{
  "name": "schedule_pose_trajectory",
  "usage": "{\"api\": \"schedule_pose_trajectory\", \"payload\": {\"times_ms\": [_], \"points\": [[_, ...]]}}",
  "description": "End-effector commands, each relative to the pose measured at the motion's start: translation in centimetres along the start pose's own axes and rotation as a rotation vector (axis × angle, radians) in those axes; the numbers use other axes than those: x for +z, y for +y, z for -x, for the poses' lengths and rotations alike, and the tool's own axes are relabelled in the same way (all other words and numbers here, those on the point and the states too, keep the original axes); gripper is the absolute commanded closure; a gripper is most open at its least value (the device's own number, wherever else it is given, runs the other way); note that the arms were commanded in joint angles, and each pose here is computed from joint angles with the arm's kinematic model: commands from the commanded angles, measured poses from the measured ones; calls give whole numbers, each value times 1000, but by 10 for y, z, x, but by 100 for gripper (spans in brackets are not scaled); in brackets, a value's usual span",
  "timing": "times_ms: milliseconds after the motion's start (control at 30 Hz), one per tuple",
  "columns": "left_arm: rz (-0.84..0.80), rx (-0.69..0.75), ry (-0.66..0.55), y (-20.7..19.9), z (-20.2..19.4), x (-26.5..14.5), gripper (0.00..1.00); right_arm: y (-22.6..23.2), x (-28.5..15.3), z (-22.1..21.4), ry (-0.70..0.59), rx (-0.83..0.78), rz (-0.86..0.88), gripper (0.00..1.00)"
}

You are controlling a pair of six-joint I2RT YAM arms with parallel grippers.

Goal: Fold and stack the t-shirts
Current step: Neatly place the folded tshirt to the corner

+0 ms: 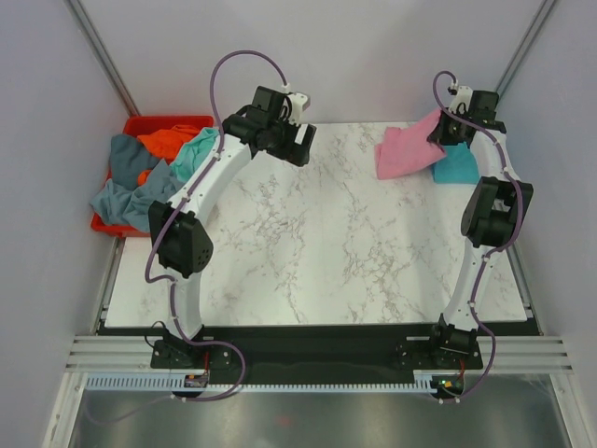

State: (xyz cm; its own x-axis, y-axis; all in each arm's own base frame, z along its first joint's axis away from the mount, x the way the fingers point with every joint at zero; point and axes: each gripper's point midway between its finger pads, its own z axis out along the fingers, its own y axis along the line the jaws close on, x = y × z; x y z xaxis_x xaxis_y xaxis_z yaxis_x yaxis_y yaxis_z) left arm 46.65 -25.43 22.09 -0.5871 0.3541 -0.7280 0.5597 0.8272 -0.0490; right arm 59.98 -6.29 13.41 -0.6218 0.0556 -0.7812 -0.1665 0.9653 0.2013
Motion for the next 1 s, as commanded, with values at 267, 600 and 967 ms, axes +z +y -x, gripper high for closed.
{"api": "schedule_pose_trajectory", "payload": {"times_ms": [267, 600, 967], "points": [[5, 12, -23, -1, 8, -4, 1, -26, -35, 51, -108, -77, -147, 100], [1, 29, -32, -10, 12, -2, 1, -74, -57, 56, -112, -70, -301, 100], [-3, 53, -32, -21, 14, 5, 1, -113, -87, 54, -128, -26, -392, 100]]}}
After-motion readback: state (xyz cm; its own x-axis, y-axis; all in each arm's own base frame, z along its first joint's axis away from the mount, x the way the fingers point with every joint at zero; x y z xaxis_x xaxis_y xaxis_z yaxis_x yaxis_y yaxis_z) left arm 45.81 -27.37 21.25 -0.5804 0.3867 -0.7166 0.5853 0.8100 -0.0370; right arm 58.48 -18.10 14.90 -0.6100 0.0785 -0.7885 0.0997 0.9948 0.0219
